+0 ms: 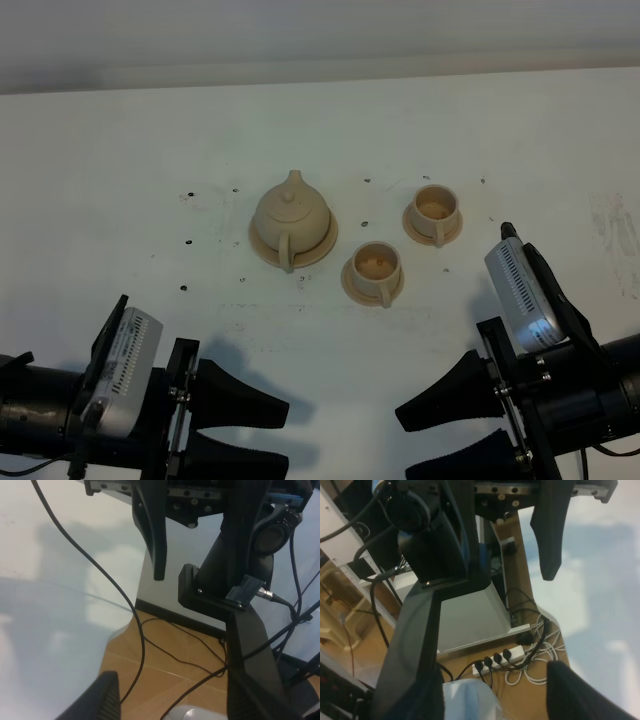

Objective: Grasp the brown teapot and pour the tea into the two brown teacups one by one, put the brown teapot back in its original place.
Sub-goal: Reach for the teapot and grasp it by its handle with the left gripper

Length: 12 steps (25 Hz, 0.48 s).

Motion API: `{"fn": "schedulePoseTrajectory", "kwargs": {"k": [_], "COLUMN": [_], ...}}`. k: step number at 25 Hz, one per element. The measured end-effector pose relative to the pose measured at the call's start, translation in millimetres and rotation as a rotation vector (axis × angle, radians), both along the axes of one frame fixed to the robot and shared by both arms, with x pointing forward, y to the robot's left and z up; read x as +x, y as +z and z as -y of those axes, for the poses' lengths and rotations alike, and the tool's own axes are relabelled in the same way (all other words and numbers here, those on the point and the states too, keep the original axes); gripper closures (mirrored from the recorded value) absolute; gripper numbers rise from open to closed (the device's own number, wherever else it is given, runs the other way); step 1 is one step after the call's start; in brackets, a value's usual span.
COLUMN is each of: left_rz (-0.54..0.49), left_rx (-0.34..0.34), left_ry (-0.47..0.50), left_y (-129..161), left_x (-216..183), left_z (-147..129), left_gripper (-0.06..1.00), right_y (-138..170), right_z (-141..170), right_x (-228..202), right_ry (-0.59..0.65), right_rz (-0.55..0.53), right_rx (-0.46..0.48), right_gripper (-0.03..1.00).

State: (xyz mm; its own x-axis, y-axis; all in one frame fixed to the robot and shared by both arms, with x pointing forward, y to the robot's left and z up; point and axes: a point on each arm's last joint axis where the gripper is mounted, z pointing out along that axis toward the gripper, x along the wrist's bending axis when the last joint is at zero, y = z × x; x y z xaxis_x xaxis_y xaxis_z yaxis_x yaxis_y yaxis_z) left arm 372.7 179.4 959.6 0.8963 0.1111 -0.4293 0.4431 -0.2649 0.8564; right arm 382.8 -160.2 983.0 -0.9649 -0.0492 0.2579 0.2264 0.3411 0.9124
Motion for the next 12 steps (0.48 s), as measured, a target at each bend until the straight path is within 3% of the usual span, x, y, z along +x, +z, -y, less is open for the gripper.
{"fn": "schedulePoseTrajectory", "kwargs": {"k": [12], "left_rz": [0.000], "left_rx": [0.000], "left_ry": [0.000], "left_y": [0.0], "left_x": [0.0], "left_z": [0.0], "left_gripper": [0.47], "right_y": [-0.1], "right_z": [0.0], "right_x": [-0.1], "right_ry": [-0.004], "right_rz": [-0.014], "right_rx": [-0.003], "right_gripper": [0.49]}}
